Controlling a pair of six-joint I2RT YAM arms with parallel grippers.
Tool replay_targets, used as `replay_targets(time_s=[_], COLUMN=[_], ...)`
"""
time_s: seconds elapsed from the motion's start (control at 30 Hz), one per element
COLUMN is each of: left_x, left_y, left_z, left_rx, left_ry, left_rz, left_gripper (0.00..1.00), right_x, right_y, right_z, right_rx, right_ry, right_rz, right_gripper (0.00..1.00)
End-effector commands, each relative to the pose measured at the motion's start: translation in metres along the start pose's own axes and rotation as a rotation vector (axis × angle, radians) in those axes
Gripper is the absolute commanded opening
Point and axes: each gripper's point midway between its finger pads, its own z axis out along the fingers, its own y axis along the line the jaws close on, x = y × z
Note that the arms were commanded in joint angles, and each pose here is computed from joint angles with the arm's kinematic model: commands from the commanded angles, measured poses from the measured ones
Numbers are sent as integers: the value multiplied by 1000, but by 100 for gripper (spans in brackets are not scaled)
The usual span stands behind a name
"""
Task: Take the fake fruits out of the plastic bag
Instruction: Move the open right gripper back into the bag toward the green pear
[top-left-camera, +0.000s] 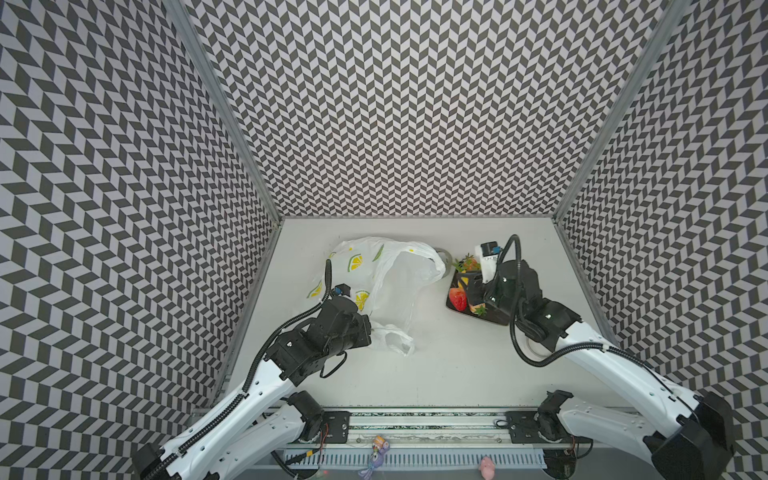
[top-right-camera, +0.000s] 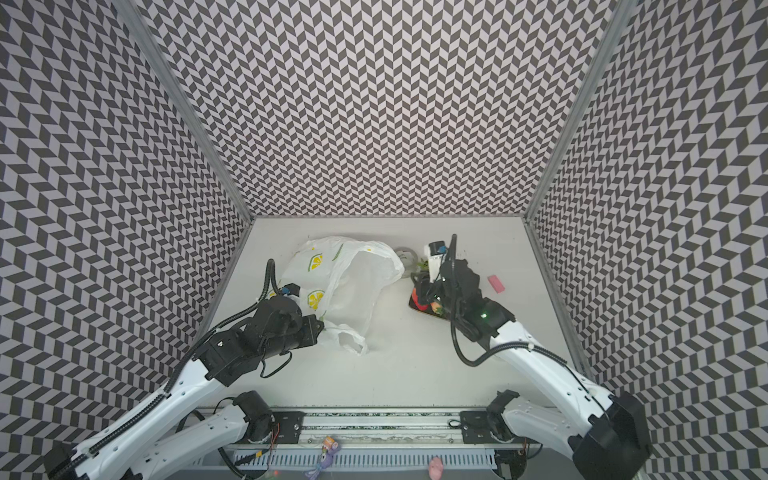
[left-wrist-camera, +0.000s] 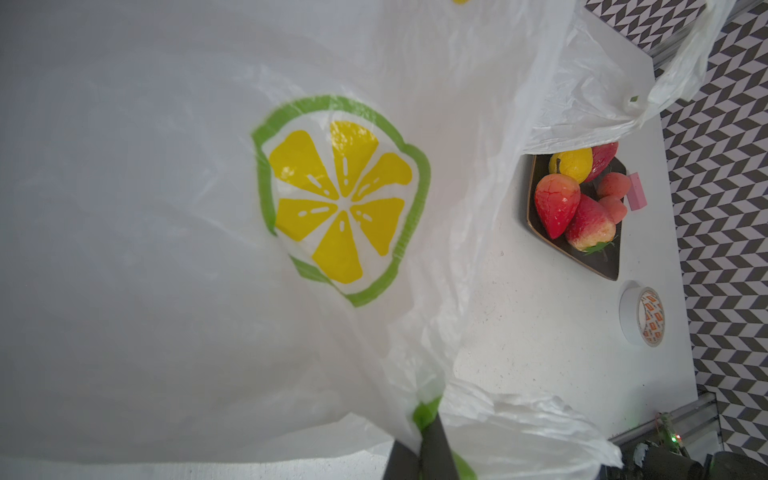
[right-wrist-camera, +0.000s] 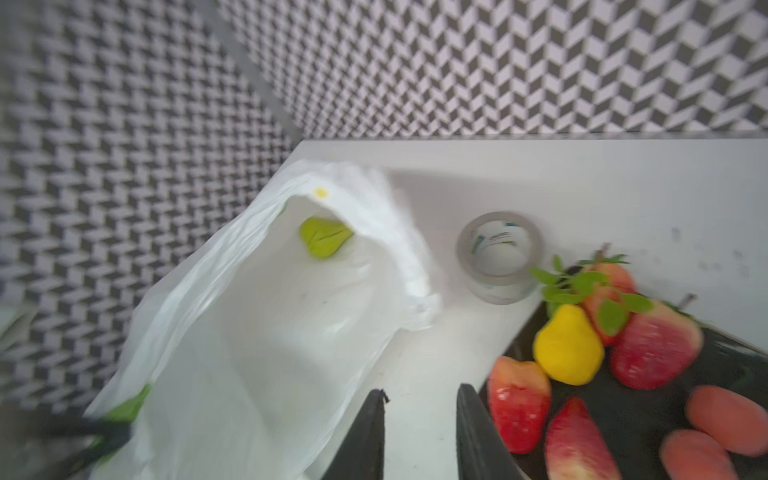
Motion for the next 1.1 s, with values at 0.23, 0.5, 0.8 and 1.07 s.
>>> replay_targets(time_s=[0.23, 0.5, 0.8, 1.07], left_x=[-8, -12, -11, -4], left_y=[3, 3, -3, 3], left_z=[-7, -12, -20, -20], left_rx=[-20, -13, 25, -2], left_ry=[-33, -54, -51, -19], left_rz=[-9, -31, -23, -31], left_gripper=[0, 0, 0, 0], right_x=[54, 104, 110, 106], right_y=[100, 107, 133, 138], right_z=[64, 111, 132, 174], right_rx=[-204, -255, -389, -412], right_ry=[52, 170, 249, 328], right_rz=[-244, -82, 118, 388], right_gripper=[24, 19, 17, 19])
